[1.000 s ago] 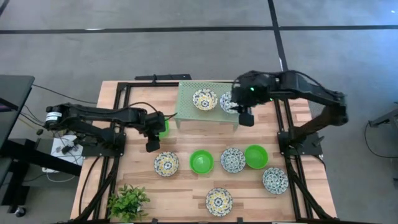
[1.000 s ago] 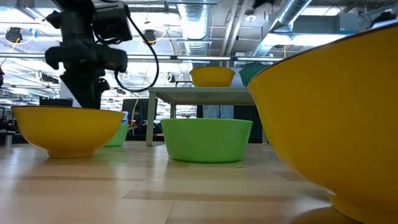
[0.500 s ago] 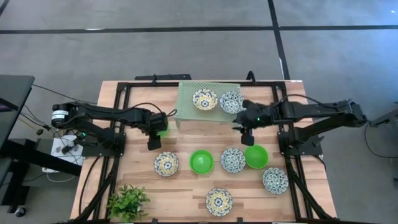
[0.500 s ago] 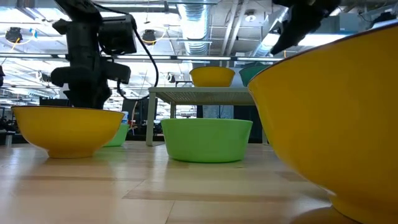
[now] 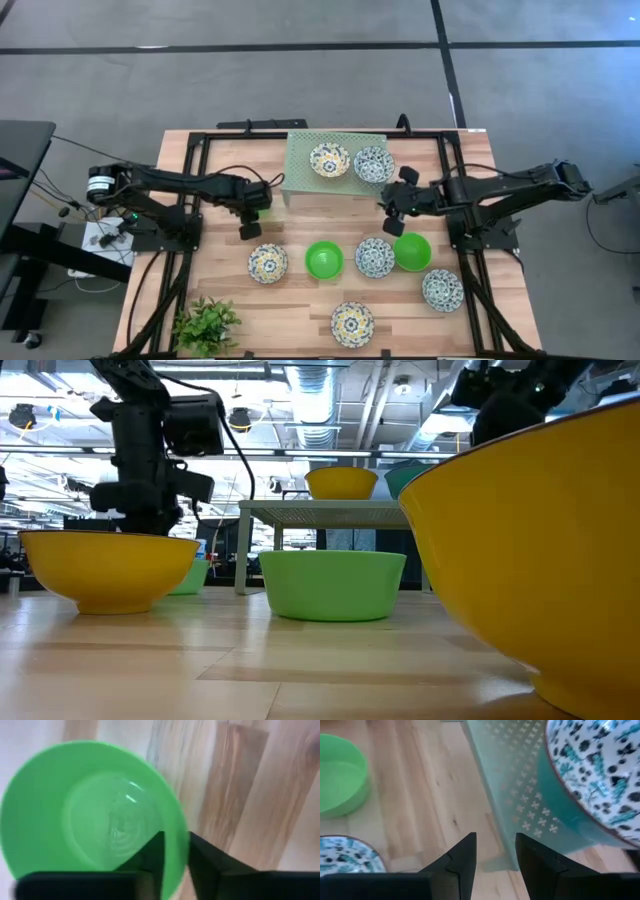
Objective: Pick & Place Mini bowls
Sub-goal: Put the top green bowl on the shelf
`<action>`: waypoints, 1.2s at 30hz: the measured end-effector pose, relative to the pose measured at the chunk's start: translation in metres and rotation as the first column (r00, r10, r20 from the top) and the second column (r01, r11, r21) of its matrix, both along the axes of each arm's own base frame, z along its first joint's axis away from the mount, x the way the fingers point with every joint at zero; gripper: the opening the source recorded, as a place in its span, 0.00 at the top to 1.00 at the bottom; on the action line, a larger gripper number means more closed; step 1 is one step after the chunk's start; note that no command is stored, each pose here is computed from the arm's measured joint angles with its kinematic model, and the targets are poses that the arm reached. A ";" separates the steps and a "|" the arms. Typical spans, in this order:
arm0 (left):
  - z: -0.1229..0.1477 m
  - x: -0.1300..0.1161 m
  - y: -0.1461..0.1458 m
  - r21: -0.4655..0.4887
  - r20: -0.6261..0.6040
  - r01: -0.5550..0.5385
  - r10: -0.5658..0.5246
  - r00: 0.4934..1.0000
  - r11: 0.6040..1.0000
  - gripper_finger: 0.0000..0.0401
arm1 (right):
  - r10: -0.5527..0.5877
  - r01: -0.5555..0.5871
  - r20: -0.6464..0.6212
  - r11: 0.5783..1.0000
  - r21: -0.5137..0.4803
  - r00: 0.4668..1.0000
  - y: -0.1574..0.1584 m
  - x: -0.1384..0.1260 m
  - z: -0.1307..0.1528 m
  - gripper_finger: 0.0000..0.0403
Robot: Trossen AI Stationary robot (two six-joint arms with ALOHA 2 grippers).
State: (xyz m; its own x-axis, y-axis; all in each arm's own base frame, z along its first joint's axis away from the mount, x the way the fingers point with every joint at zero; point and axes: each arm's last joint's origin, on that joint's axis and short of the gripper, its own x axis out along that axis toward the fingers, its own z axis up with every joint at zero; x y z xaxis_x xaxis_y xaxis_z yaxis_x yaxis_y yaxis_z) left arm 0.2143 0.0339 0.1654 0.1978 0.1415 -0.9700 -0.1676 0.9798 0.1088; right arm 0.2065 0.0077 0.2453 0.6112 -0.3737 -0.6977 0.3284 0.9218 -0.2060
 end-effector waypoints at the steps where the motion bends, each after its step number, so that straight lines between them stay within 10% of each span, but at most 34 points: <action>1: 0.002 -0.001 0.000 0.001 0.010 -0.002 0.002 1.000 1.000 0.89 | 0.004 -0.004 0.011 1.000 0.003 1.000 0.001 0.001 0.001 0.67; 12: 0.052 -0.023 -0.015 -0.021 0.286 -0.052 0.056 0.957 0.998 0.98 | -0.021 0.019 0.049 0.999 0.033 0.999 0.002 0.002 0.002 0.67; 23: 0.117 -0.056 -0.026 0.260 0.579 -0.108 -0.065 0.813 0.960 0.98 | 0.023 -0.025 0.050 0.999 0.035 0.999 0.011 0.002 0.002 0.67; 29: 0.129 -0.029 -0.024 0.497 0.480 0.084 -0.354 0.803 0.863 0.98 | 0.024 -0.026 0.055 0.999 0.036 0.998 0.011 0.002 0.002 0.67; 36: 0.121 0.020 -0.003 0.523 0.256 0.205 -0.382 0.888 0.827 0.98 | 0.024 -0.027 0.075 0.999 0.038 0.997 0.012 0.004 0.004 0.67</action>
State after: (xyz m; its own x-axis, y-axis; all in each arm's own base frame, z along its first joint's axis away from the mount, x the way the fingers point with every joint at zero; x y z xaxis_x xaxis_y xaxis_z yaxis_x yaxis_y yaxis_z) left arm 0.2346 0.0308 0.2863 0.6040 0.4413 -0.6636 0.0072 0.8297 0.5582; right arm 0.2103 0.0194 0.2490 0.6712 -0.3309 -0.6634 0.3180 0.9368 -0.1456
